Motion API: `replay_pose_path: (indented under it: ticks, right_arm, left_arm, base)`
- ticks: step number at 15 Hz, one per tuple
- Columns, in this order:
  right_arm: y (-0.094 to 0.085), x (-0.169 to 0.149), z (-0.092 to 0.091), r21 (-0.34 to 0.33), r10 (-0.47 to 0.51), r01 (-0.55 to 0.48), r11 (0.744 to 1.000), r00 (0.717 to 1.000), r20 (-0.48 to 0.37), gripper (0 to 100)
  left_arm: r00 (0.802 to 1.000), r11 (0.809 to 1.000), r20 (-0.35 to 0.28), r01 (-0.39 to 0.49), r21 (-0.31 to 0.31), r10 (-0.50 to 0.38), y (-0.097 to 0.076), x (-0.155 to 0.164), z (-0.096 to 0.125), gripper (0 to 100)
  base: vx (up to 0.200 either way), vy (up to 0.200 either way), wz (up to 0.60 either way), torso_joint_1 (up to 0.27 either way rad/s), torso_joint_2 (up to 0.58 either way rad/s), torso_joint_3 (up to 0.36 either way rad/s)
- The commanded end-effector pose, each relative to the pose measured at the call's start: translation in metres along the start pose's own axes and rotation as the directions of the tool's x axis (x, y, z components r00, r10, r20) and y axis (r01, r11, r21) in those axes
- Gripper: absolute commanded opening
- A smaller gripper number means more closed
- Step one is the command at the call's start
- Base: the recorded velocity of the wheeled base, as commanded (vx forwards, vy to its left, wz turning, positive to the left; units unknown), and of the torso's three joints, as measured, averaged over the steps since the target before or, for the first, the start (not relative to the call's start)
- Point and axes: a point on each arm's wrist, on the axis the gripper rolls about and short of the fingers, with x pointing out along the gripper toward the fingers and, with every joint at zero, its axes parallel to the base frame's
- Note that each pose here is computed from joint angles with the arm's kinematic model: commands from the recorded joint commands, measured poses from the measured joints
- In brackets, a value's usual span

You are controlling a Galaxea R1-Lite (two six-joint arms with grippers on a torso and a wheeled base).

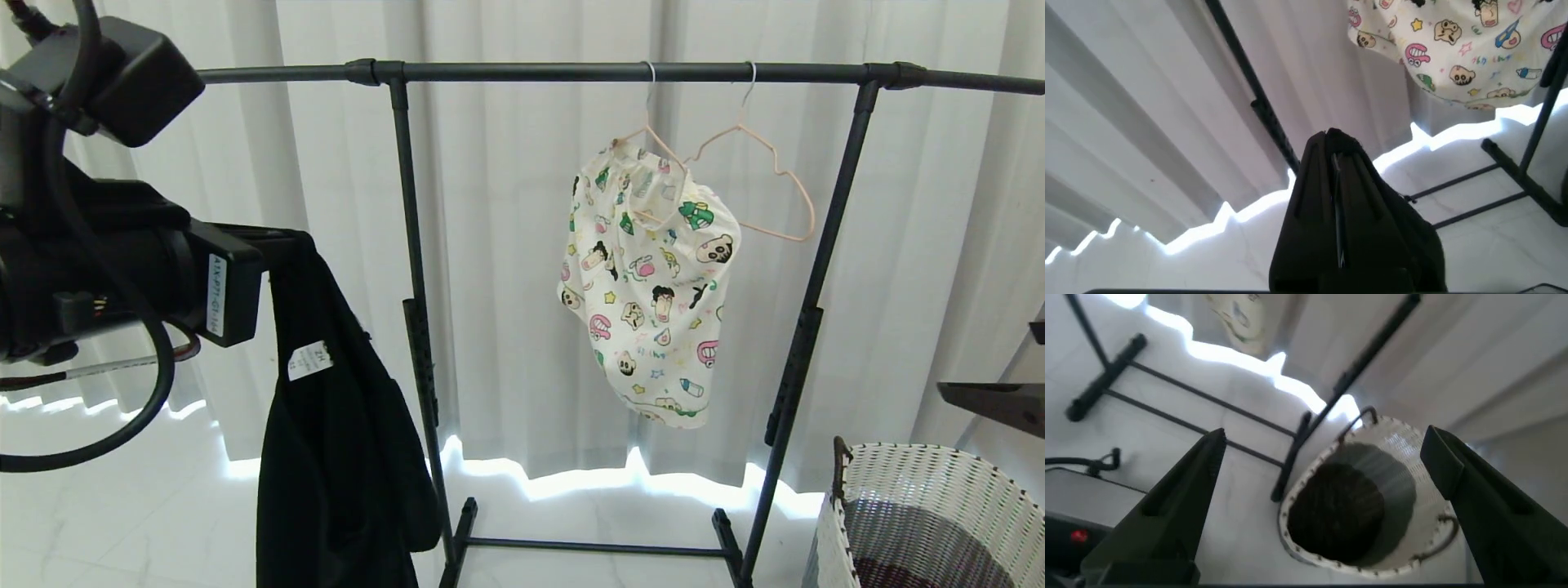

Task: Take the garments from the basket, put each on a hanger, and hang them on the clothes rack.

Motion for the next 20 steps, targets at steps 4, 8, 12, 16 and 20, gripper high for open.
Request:
replay_pose_path:
  ticks: [4,8,12,16,20]
  right_arm:
    - [-0.008,0.002,-0.022,-0.07,-0.096,0.091,0.993,0.993,-0.074,100]
    - [-0.004,0.007,-0.045,-0.093,-0.154,0.15,0.984,0.988,-0.031,100]
    - [-0.006,0.016,-0.05,-0.058,-0.194,0.194,0.979,0.981,0.012,100]
    - [-0.008,0.017,-0.05,-0.046,-0.2,0.2,0.979,0.98,0.006,100]
    - [-0.01,0.029,-0.038,0.118,-0.206,0.199,0.973,0.977,0.055,100]
  left_arm:
    - [0.999,0.999,-0.007,-0.043,-0.013,0.042,0.007,-0.015,-0.012,0]
    - [0.999,0.999,-0.01,-0.046,-0.014,0.046,0.008,-0.014,-0.013,0]
    - [0.999,0.999,-0.01,-0.043,-0.012,0.043,0.007,-0.014,-0.013,0]
    - [0.999,0.999,-0.01,-0.042,-0.012,0.042,0.007,-0.014,-0.013,0]
    - [0.999,0.999,-0.01,-0.043,-0.012,0.043,0.007,-0.014,-0.013,0]
  base:
    - [0.0,0.0,0.0,0.0,0.0,0.0]
    - [0.0,0.0,0.0,0.0,0.0,0.0]
    - [0.0,0.0,0.0,0.0,0.0,0.0]
    - [0.0,0.0,0.0,0.013,-0.06,-0.06]
    - [0.0,0.0,0.0,0.145,-0.4,-0.267]
